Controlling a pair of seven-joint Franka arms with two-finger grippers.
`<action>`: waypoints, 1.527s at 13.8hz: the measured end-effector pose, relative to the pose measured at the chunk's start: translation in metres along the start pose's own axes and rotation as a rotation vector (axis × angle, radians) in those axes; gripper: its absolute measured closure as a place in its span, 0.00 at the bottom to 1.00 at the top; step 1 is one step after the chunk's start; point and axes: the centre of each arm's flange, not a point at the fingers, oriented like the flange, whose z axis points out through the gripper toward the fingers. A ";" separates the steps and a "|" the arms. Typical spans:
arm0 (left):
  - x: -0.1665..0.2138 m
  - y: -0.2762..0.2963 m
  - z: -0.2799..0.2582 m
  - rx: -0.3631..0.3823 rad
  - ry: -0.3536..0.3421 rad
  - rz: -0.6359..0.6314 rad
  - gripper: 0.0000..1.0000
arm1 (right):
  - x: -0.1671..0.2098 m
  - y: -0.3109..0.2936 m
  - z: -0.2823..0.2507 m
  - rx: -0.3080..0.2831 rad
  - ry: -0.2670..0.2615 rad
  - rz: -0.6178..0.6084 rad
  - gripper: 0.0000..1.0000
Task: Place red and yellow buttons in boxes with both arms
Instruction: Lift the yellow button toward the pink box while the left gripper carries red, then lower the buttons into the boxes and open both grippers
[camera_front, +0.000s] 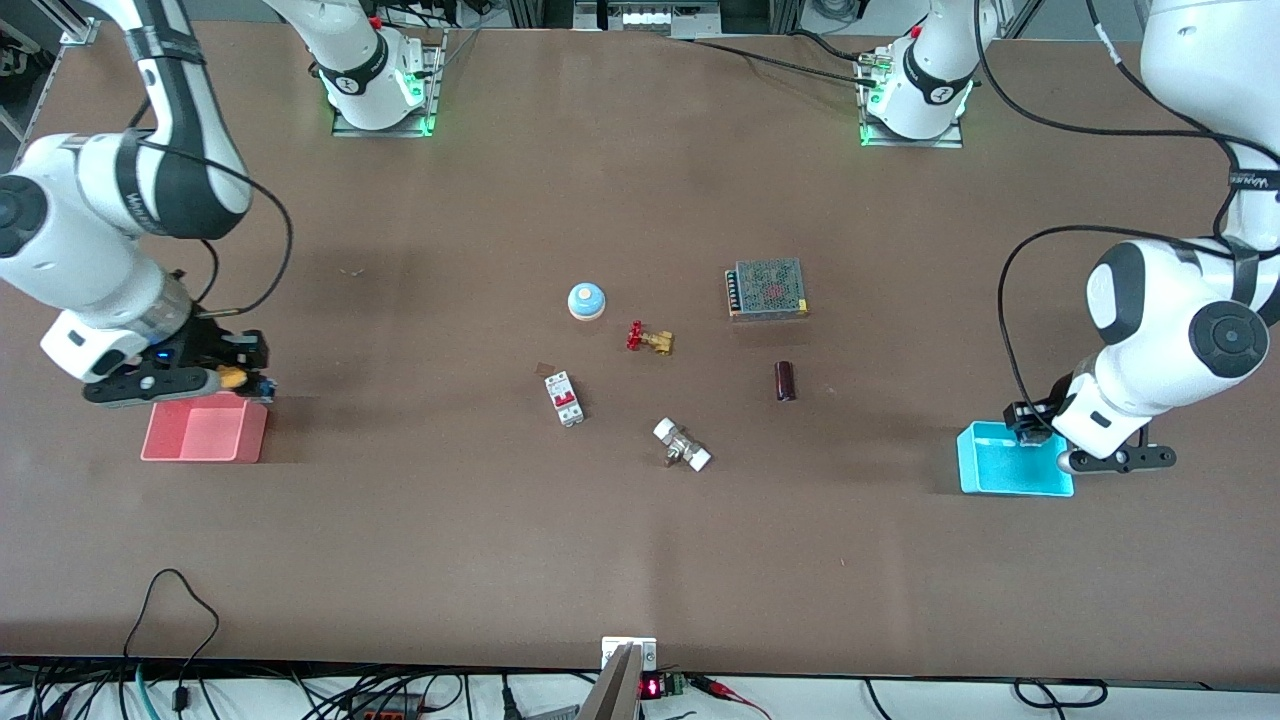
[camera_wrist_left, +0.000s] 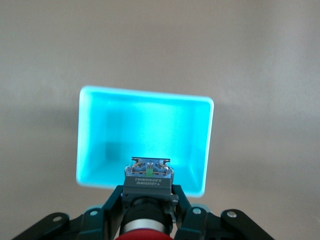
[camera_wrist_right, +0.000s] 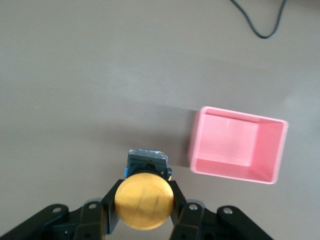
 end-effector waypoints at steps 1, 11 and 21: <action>0.004 -0.004 0.006 -0.002 0.015 0.017 0.57 | -0.005 0.020 0.002 -0.008 -0.003 -0.016 0.59; 0.000 -0.013 0.074 -0.015 -0.063 0.028 0.57 | -0.005 0.083 0.080 -0.072 0.041 0.008 0.59; 0.006 -0.017 0.089 -0.018 -0.067 0.022 0.57 | -0.010 0.102 0.136 -0.076 0.048 0.048 0.59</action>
